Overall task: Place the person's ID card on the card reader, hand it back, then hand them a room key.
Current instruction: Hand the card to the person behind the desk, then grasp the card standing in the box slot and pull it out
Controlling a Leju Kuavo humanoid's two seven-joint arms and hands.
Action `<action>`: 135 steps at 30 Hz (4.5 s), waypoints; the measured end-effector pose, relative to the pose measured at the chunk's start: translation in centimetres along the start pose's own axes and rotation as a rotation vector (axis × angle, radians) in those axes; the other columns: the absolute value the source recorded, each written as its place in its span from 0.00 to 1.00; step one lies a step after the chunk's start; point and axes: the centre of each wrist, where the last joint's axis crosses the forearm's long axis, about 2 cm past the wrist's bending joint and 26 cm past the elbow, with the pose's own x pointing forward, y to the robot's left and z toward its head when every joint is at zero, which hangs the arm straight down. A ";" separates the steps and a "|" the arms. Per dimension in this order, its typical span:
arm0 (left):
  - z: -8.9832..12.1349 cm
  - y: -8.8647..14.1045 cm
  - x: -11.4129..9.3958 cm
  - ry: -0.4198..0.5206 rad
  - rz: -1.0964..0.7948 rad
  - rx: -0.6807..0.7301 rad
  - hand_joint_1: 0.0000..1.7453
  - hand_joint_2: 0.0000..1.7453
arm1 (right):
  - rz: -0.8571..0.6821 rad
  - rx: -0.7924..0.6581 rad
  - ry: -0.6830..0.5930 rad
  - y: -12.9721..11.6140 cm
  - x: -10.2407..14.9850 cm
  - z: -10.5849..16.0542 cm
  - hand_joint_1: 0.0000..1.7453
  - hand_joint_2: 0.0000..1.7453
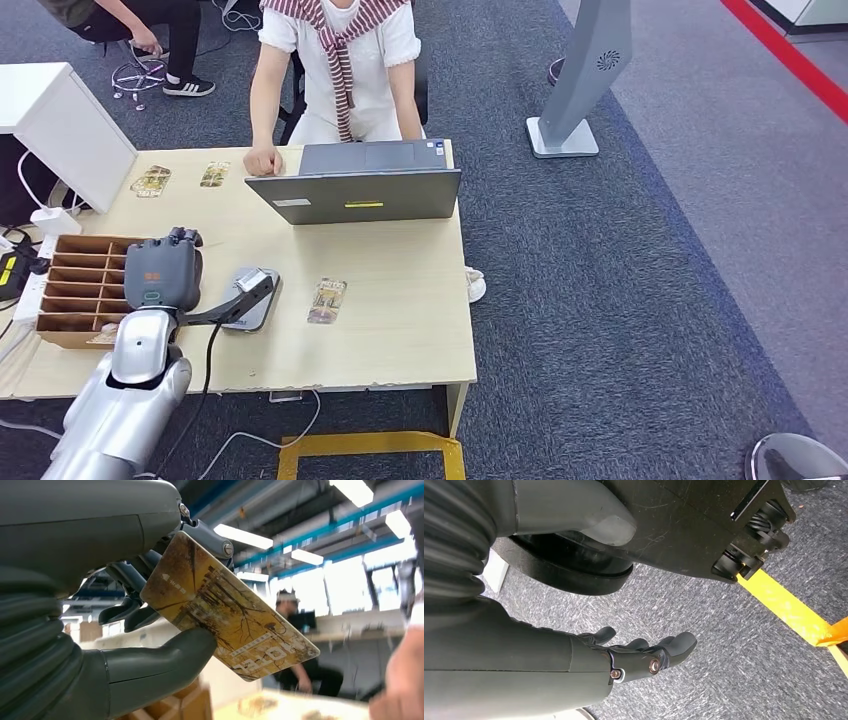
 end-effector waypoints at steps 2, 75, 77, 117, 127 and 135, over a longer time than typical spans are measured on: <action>-0.9 1.2 -0.8 -0.011 -0.006 0.066 1.00 1.00 | 0.000 0.000 -0.003 0.0 0.0 0.0 0.00 1.00; 11.8 2.9 -5.7 -0.022 0.135 -0.030 0.00 1.00 | -0.075 -0.028 0.060 0.1 -0.8 0.0 0.00 1.00; 12.0 2.6 -6.8 0.004 0.130 -0.115 0.00 1.00 | -0.073 -0.029 0.059 0.1 -0.8 0.0 0.00 1.00; 11.9 -2.7 -11.9 0.224 0.044 -0.229 0.00 1.00 | -0.012 -0.017 0.030 0.1 -0.7 0.0 0.00 1.00; 10.9 -3.7 -11.2 0.238 0.043 -0.222 0.00 1.00 | 0.004 -0.012 0.025 0.1 -0.7 0.0 0.00 1.00; 9.9 -4.1 -10.8 0.240 0.051 -0.215 0.00 1.00 | 0.009 -0.009 0.024 0.0 -0.6 0.0 0.00 1.00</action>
